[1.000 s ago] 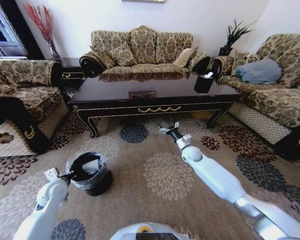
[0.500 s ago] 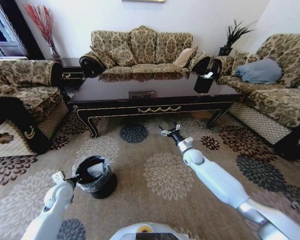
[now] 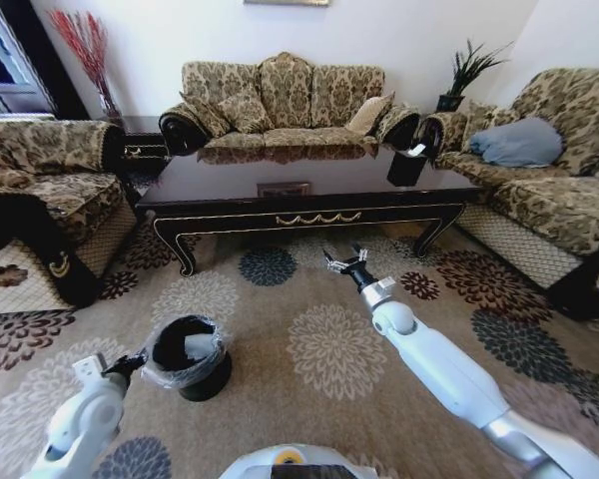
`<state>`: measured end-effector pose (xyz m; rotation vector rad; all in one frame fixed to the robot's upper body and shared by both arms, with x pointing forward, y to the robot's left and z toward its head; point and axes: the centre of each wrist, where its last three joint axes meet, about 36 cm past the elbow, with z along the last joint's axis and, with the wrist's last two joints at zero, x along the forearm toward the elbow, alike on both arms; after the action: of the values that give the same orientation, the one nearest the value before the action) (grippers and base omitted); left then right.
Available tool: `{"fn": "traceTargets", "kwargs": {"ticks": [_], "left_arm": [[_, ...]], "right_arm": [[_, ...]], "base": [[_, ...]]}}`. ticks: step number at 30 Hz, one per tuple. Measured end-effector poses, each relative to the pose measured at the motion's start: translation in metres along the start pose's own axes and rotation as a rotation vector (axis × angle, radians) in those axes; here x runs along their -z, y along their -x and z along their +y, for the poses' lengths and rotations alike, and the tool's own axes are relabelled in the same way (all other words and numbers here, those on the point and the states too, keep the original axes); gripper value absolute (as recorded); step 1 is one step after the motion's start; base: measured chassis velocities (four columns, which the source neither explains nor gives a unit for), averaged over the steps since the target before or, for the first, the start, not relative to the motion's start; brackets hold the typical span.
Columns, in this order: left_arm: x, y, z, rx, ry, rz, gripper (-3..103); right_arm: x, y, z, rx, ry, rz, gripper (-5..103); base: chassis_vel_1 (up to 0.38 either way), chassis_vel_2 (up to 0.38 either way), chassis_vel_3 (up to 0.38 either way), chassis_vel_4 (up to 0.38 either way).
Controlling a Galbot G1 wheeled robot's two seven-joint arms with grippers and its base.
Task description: Move to the front of the table and pick up the trash from the floor, then place it into the trash bin.
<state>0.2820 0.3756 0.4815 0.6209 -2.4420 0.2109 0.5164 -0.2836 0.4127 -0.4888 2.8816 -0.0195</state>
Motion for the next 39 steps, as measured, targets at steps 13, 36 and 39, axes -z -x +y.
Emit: {"fn": "traceTargets", "kwargs": {"ticks": [13,36,39], "left_arm": [[0.013,-0.033,0.002,0.033,-0.001,-0.049,100],[0.035,-0.075,0.026,-0.275,0.144,-0.808,100],[0.033,-0.074,0.024,-0.281,0.150,-0.822,100]], "right_arm": [[0.001,-0.042,-0.015,-0.090,0.025,0.024,100],[0.059,-0.112,-0.051,-0.117,-0.006,-0.110,100],[0.059,-0.124,-0.052,-0.102,-0.018,-0.105,100]], "base": [[0.000,0.000,0.000,0.000],[0.000,0.000,0.000,0.000],[0.000,0.000,0.000,0.000]]}}
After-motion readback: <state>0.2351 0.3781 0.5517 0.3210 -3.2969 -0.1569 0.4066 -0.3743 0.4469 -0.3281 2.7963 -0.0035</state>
